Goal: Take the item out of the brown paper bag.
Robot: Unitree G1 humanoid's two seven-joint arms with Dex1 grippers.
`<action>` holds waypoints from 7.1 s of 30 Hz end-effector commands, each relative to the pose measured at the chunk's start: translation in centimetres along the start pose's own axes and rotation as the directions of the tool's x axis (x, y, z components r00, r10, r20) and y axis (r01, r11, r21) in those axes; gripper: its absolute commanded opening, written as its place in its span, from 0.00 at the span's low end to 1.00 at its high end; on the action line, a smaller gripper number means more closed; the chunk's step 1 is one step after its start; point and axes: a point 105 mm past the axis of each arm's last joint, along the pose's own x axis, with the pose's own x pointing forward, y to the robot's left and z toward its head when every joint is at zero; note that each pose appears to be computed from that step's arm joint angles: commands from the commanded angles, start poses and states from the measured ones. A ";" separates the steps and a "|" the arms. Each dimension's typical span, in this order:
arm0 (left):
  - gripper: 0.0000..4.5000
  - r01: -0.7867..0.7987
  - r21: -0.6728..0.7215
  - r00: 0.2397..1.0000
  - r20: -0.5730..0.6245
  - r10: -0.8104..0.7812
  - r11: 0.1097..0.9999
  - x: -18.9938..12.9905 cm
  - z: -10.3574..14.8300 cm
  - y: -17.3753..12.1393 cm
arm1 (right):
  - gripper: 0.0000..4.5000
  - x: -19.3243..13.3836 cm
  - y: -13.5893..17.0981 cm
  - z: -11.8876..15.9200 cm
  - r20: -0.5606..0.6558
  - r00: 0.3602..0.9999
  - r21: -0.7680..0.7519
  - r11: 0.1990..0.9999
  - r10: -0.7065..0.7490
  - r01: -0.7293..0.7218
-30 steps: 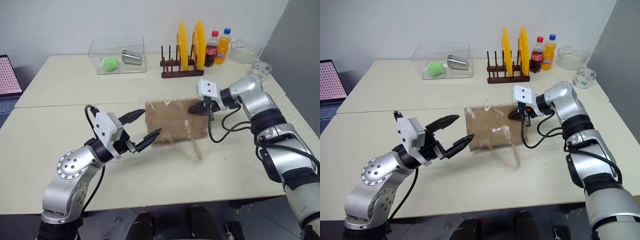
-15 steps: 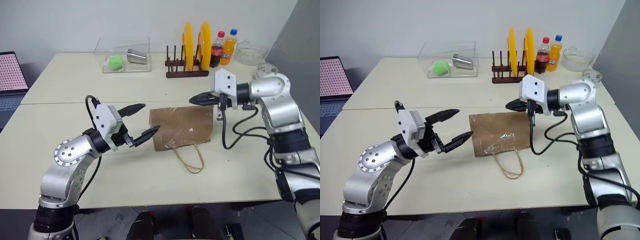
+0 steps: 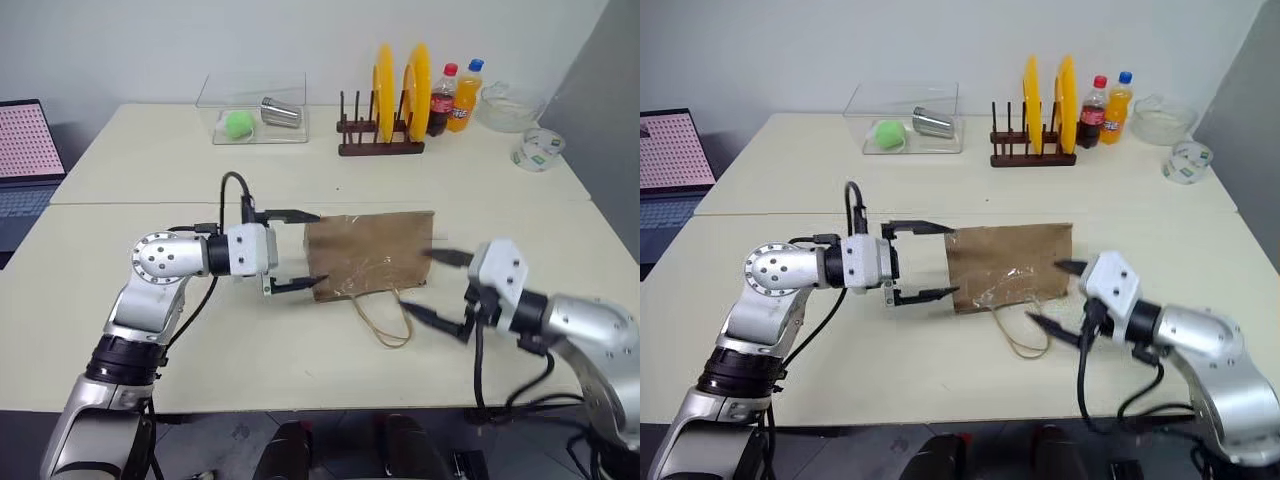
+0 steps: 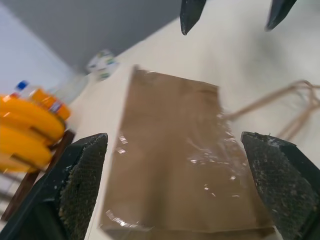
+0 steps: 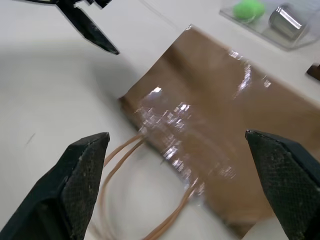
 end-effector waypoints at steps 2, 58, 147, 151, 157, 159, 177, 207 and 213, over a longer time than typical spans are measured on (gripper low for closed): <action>1.00 0.111 0.116 0.992 0.038 -0.116 0.987 1.4 0.6 -0.9 | 0.97 -1.0 1.4 0.8 0.005 0.999 0.003 0.999 -0.042 0.042; 0.00 -0.103 0.012 0.976 0.195 0.099 0.995 9.7 2.4 2.4 | 0.98 0.2 5.5 -0.7 0.005 0.982 0.139 0.973 -0.188 0.186; 0.00 -0.332 -0.095 0.891 0.294 0.345 0.938 5.5 5.7 14.8 | 0.99 13.2 -8.7 -0.5 -0.228 0.956 -0.612 0.791 -0.186 0.008; 0.00 -0.343 -0.097 0.889 0.288 0.356 0.934 5.3 5.5 14.9 | 0.99 14.2 -8.3 -0.8 -0.278 0.947 -0.688 0.721 -0.158 -0.082; 0.00 -0.349 -0.100 0.890 0.276 0.363 0.932 5.1 5.2 14.9 | 0.99 16.2 -7.9 -1.7 -0.346 0.923 -0.752 0.638 -0.169 -0.165; 0.00 -0.351 -0.100 0.890 0.273 0.365 0.931 5.0 5.2 14.9 | 0.99 16.7 -8.5 -2.0 -0.359 0.912 -0.761 0.628 -0.198 -0.163; 0.00 -0.378 -0.075 0.907 0.169 0.385 0.923 4.5 3.2 15.0 | 0.69 13.6 -7.2 3.4 -0.191 0.978 -0.751 0.653 -0.078 -0.095; 0.00 -0.435 -0.063 0.896 0.071 0.438 0.898 4.1 1.2 15.5 | 0.69 -3.4 -18.5 0.9 -0.178 0.840 -0.573 0.748 -0.512 0.334; 0.00 -0.431 -0.062 0.897 0.080 0.435 0.900 4.3 1.4 15.4 | 0.69 -2.5 -20.4 -5.6 -0.371 0.759 -0.731 0.673 -0.535 0.117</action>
